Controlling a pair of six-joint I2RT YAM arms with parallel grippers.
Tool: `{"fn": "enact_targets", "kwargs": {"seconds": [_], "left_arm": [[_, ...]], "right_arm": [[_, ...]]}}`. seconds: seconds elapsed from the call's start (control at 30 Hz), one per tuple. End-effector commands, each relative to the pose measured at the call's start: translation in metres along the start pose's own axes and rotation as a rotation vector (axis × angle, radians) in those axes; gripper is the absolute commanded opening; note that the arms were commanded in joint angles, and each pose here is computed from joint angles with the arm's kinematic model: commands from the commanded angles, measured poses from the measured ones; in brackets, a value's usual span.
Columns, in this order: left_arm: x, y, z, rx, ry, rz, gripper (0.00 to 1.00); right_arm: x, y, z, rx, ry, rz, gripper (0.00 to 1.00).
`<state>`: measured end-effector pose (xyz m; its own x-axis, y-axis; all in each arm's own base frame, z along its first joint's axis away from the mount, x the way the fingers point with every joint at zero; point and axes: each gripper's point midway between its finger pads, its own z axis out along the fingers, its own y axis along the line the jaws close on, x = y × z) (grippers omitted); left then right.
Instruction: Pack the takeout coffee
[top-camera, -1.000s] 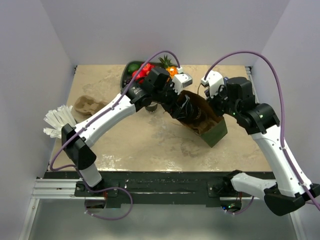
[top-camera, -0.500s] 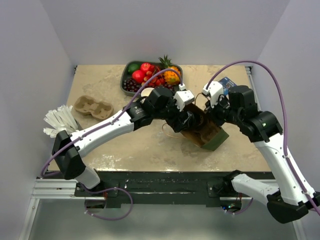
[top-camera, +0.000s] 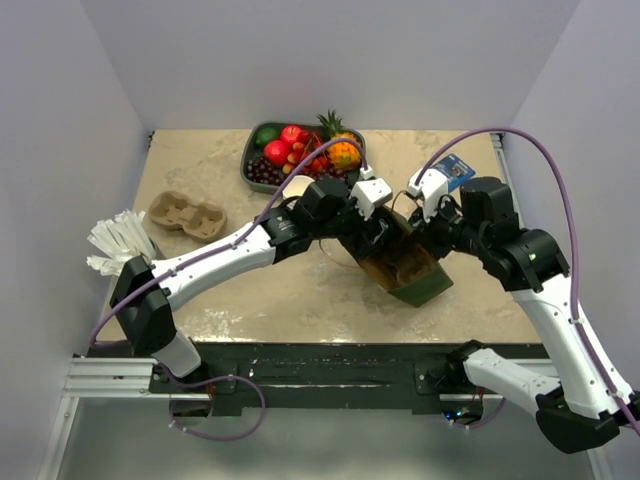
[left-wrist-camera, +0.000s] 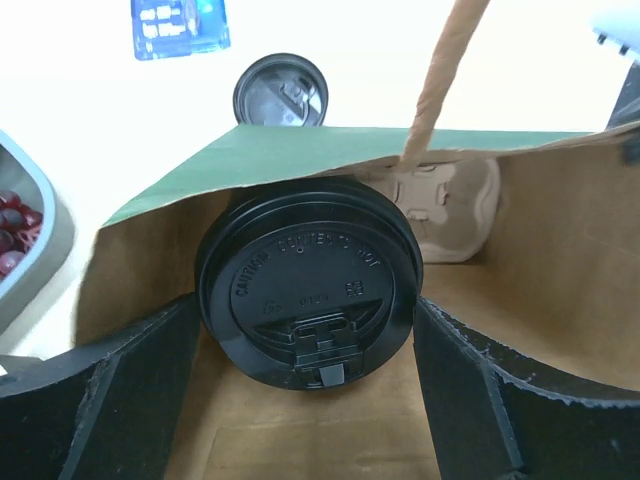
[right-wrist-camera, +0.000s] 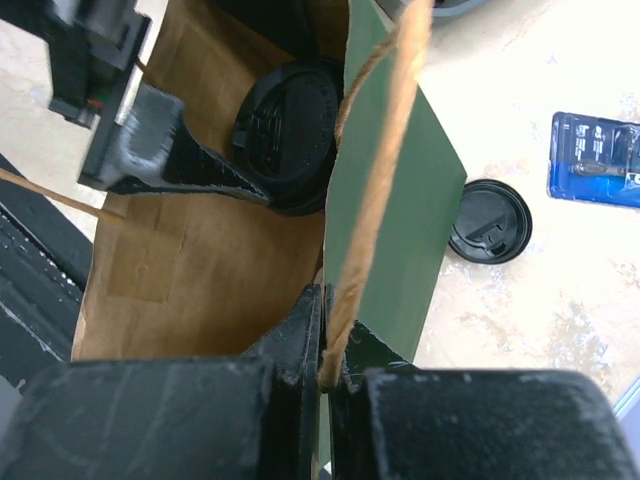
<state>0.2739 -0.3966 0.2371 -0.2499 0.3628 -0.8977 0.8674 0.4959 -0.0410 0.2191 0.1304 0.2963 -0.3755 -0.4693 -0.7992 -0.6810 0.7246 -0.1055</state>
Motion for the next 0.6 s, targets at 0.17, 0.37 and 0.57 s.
{"fn": "enact_targets", "kwargs": {"seconds": [0.17, 0.37, 0.57], "left_arm": [[0.001, -0.005, -0.002, 0.001, 0.001, 0.003, 0.0], [0.008, -0.006, -0.004, 0.003, -0.047, 0.022, 0.0], [0.006, -0.004, 0.007, -0.006, -0.074, 0.029, 0.0]], "right_arm": [[-0.022, -0.021, -0.004, 0.108, -0.052, 0.022, 0.0], [-0.03, -0.031, 0.002, 0.147, -0.054, 0.034, 0.0], [-0.032, -0.027, 0.004, 0.119, -0.06, 0.025, 0.0]]}}
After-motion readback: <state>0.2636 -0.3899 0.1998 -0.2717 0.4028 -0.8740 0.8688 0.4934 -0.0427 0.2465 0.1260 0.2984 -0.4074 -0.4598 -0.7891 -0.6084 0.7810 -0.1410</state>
